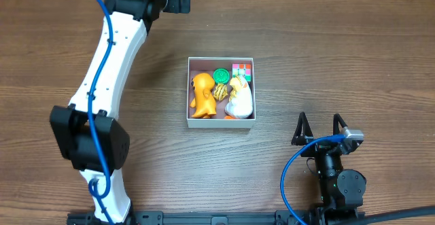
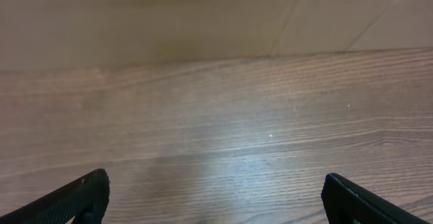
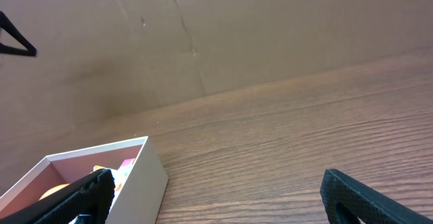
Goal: Pack container
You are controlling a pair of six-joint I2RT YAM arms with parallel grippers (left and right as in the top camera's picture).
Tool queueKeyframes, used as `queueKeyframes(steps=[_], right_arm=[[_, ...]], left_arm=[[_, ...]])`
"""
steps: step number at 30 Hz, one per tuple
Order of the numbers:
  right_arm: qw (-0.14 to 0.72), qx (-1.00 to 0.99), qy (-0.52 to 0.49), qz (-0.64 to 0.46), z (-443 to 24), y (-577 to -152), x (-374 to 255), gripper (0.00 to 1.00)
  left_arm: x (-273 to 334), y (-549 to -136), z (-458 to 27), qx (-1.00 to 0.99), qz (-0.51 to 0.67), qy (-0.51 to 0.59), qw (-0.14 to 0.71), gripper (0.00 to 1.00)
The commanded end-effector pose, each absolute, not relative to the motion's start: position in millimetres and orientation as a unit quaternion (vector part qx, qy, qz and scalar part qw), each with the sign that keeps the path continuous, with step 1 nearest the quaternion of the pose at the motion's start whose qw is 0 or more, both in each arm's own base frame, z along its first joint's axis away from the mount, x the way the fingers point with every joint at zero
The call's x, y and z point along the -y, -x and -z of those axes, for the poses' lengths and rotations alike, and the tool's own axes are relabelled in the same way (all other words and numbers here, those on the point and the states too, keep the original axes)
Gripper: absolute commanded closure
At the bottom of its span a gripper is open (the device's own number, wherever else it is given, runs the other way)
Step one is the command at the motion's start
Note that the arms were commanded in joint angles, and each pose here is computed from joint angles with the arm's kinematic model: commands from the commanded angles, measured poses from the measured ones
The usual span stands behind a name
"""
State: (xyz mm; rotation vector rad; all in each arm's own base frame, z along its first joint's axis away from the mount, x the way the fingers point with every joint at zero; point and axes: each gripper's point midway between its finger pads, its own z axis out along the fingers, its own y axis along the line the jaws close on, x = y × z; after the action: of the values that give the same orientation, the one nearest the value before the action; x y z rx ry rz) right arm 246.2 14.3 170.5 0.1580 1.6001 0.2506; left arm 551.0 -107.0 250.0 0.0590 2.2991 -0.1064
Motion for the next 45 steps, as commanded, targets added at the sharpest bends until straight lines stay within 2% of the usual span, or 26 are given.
queueKeyframes(steps=[1, 5, 10, 22, 33, 40, 45], right_arm=[[0.689, -0.712, -0.067, -0.113, -169.5, -246.0, -15.0, 0.0], [0.689, -0.712, -0.067, -0.113, -169.5, -246.0, -15.0, 0.0], [0.69, -0.712, -0.067, -0.113, -169.6, -246.0, -15.0, 0.0], [0.69, -0.712, -0.067, -0.113, -169.6, -246.0, -15.0, 0.0], [0.69, -0.712, -0.067, -0.113, -169.6, -246.0, -15.0, 0.0], [0.69, -0.712, -0.067, -0.113, -169.6, -246.0, -15.0, 0.0], [0.689, -0.712, -0.067, -0.113, -169.5, -246.0, -15.0, 0.0]], left_arm=[[97.9, -530.9, -324.4, -0.879, 0.032, -0.051, 0.473, 0.0], [92.1, -519.0, -346.2, -0.867, 0.024, -0.058, 0.494, 0.0], [80.3, -502.8, -349.5, -0.839, 0.032, -0.036, 0.542, 0.0], [28.2, -408.8, -315.3, -0.816, 0.039, 0.037, 0.576, 0.0], [-8.4, -325.4, -298.9, -0.753, 0.023, 0.075, 0.653, 0.0], [-13.8, -298.1, -272.7, -0.739, 0.028, 0.091, 0.667, 0.0], [-15.6, -284.5, -271.5, -0.719, 0.029, 0.096, 0.687, 0.0]])
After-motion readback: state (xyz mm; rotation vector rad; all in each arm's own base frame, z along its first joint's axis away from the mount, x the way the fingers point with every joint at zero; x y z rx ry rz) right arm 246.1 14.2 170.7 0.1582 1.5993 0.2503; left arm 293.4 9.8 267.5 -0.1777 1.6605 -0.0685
